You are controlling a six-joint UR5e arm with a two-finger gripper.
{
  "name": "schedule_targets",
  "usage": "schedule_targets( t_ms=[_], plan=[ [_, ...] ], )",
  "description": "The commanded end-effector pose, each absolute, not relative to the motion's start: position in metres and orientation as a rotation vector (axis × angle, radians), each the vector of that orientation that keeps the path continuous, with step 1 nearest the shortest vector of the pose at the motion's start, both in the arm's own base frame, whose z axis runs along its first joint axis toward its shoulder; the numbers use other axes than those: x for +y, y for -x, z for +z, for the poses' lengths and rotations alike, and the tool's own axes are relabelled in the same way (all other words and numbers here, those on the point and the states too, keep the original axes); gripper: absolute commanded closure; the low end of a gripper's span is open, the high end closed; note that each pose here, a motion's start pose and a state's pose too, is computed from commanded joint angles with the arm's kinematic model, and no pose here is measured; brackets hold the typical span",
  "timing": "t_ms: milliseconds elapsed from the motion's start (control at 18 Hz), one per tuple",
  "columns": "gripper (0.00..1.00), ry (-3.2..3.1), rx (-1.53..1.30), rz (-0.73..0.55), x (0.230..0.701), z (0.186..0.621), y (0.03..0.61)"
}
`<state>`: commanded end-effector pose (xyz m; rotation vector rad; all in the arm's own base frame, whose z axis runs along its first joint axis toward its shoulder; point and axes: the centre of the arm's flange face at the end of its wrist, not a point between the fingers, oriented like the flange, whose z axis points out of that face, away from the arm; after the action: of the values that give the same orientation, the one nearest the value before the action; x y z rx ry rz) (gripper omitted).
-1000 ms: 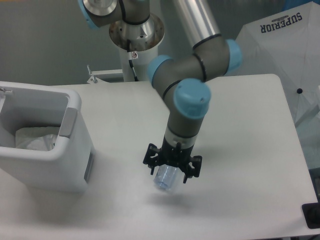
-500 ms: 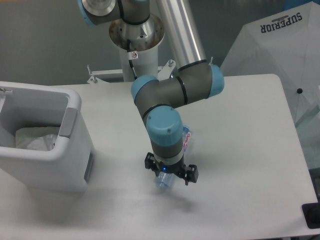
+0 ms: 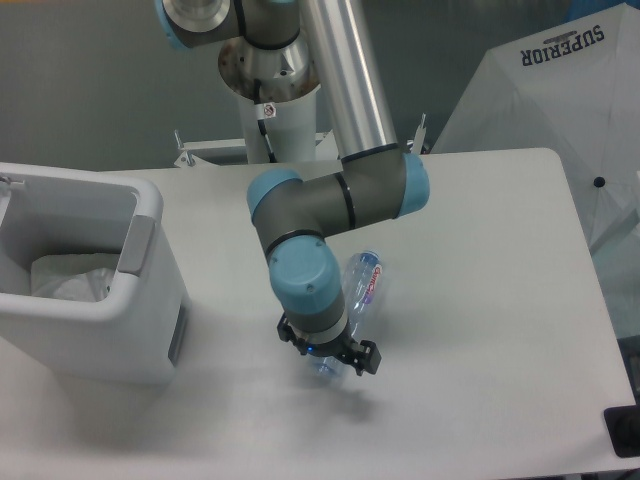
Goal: Place the trash in the trash can
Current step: 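Lower the gripper and close it around the bottle's end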
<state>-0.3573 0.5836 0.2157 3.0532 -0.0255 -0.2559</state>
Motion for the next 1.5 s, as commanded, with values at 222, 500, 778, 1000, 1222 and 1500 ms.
schedule_targets(
  t_ms=[222, 500, 778, 1000, 1222, 1500],
  plan=[
    [0.00, -3.012, -0.034, -0.278, 0.583, 0.205, 0.358],
    [0.17, -2.962, -0.059, -0.327, 0.586, 0.198, 0.353],
    [0.39, -2.958, -0.058, -0.321, 0.587, 0.193, 0.352],
    [0.55, -2.957, -0.049, -0.319, 0.589, 0.190, 0.352],
    [0.61, -2.964, -0.054, -0.330, 0.590, 0.196, 0.353],
    [0.66, -2.984, -0.053, -0.334, 0.589, 0.208, 0.356]
  ],
)
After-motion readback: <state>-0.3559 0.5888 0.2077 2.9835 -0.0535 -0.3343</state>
